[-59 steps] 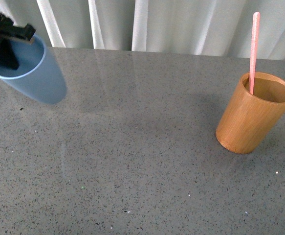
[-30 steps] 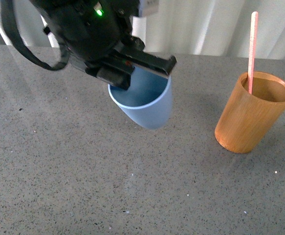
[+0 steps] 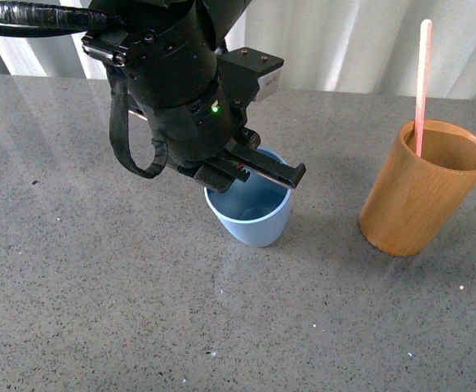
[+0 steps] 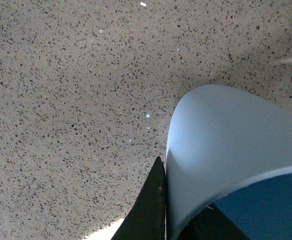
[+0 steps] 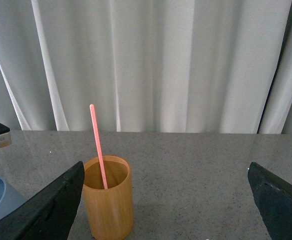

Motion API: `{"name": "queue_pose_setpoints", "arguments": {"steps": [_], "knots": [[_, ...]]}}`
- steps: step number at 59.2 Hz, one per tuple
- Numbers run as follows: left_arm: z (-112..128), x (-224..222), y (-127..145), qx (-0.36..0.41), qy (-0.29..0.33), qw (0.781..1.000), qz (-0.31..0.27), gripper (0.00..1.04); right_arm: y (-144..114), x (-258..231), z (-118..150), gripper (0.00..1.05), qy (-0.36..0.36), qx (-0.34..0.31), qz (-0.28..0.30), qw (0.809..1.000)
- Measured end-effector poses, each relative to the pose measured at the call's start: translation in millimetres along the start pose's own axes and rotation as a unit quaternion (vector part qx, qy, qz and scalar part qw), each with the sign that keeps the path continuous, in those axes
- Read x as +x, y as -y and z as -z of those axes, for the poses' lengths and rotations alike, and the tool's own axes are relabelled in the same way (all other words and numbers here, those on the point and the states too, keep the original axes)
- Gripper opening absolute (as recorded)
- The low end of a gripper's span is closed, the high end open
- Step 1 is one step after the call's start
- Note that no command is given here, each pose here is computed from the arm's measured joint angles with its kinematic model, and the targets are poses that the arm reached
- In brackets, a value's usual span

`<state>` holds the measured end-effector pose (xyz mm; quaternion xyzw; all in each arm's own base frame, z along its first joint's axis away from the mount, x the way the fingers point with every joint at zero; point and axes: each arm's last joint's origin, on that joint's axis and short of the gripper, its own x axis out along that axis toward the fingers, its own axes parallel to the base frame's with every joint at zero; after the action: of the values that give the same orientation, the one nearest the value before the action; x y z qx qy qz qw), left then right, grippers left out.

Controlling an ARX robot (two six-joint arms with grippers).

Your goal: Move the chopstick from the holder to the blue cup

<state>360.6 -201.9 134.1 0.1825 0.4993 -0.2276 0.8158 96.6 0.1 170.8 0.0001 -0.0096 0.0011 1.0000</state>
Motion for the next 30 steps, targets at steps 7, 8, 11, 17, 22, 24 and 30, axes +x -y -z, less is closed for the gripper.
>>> {"name": "queue_pose_setpoints", "arguments": {"steps": [7, 8, 11, 17, 22, 24, 30], "knots": [[0.8, 0.6, 0.3, -0.008, 0.000, 1.000, 0.003, 0.05, 0.0, 0.0, 0.0, 0.95, 0.000, 0.000, 0.000, 1.000], [0.9, 0.6, 0.3, -0.009, 0.000, 1.000, 0.004, 0.07, 0.0, 0.0, 0.0, 0.95, 0.000, 0.000, 0.000, 1.000], [0.9, 0.6, 0.2, -0.015, 0.000, 1.000, 0.008, 0.14, 0.0, 0.0, 0.0, 0.95, 0.000, 0.000, 0.000, 1.000], [2.2, 0.3, 0.2, -0.022, -0.006, 1.000, 0.020, 0.30, 0.0, 0.0, 0.0, 0.95, 0.000, 0.000, 0.000, 1.000], [2.8, -2.3, -1.5, -0.029, -0.010, 0.999, 0.026, 0.46, 0.0, 0.0, 0.0, 0.95, 0.000, 0.000, 0.000, 1.000], [2.3, -4.5, -2.0, -0.030, -0.009, 0.999, 0.027, 0.52, 0.0, 0.0, 0.0, 0.95, 0.000, 0.000, 0.000, 1.000], [-2.5, -15.6, -4.5, -0.035, 0.005, 0.999, 0.035, 0.69, 0.0, 0.0, -0.1, 0.95, 0.000, 0.000, 0.000, 1.000]]}}
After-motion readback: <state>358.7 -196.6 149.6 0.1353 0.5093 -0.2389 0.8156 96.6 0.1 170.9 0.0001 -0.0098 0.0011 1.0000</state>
